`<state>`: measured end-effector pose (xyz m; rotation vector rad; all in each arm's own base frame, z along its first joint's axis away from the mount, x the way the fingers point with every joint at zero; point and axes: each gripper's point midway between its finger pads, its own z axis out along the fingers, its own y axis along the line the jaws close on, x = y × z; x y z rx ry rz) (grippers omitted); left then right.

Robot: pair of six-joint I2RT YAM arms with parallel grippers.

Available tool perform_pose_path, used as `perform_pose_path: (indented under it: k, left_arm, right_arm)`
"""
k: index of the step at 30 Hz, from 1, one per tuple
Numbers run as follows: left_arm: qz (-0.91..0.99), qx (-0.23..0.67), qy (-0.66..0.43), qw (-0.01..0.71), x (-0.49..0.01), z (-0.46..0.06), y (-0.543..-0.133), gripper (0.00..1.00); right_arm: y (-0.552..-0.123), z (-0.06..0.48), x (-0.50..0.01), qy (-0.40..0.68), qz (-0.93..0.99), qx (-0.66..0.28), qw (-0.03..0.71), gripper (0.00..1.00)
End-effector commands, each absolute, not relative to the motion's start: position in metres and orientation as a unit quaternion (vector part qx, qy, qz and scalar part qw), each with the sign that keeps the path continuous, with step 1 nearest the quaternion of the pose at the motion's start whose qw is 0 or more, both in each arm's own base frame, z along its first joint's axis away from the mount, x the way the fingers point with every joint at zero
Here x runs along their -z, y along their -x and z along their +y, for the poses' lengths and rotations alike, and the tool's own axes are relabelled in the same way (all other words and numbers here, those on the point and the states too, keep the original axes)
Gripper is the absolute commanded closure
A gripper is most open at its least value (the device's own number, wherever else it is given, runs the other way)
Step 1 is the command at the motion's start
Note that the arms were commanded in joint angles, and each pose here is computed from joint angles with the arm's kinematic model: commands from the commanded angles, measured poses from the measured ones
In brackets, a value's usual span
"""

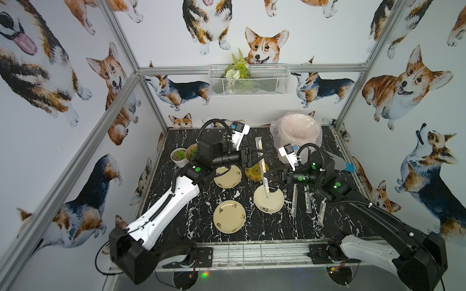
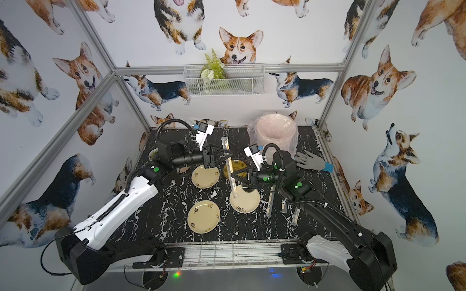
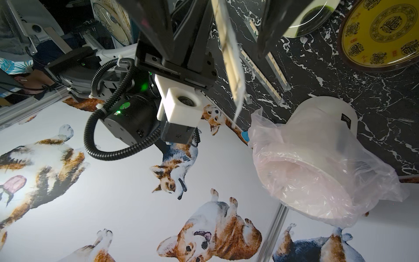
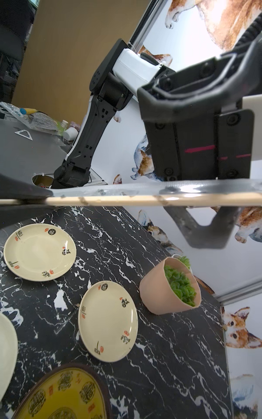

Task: Remove the packaging of disposable chopsticks
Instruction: Pick up the disposable chopsticks from the center of the board.

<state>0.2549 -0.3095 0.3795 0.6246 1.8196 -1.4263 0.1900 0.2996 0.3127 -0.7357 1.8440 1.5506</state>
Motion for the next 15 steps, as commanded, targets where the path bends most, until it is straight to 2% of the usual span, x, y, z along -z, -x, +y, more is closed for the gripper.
perform_pose_path:
  k: [1,2,6,10,11,13,15]
  left_arm:
    - [0.691,0.563,-0.242,0.383,-0.393,-0.309,-0.255,0.58]
    - [0.691,0.562,-0.241,0.384,-0.394,-0.308,-0.256,0.64]
    - [0.686,0.559,-0.239,0.400,-0.402,-0.305,-0.255,1.00]
    - [0.685,0.553,-0.229,0.414,-0.408,-0.299,-0.255,1.00]
    - [0.683,0.555,-0.228,0.417,-0.411,-0.297,-0.253,1.00]
    - [0.678,0.557,-0.222,0.425,-0.414,-0.294,-0.251,1.00]
    - [0.673,0.560,-0.220,0.431,-0.419,-0.292,-0.249,1.00]
  right_arm:
    - [-0.182,0.303,-0.328,0.306,0.669,-0.599,0.315,1.00]
    - [-0.182,0.304,-0.327,0.306,0.671,-0.599,0.313,1.00]
    - [-0.180,0.304,-0.326,0.308,0.671,-0.600,0.307,1.00]
    - [-0.179,0.305,-0.333,0.309,0.666,-0.604,0.310,1.00]
    - [-0.180,0.305,-0.335,0.307,0.665,-0.605,0.312,0.86]
    - [-0.180,0.305,-0.338,0.305,0.661,-0.607,0.318,0.70]
    - [-0.181,0.306,-0.341,0.303,0.659,-0.608,0.322,0.47]
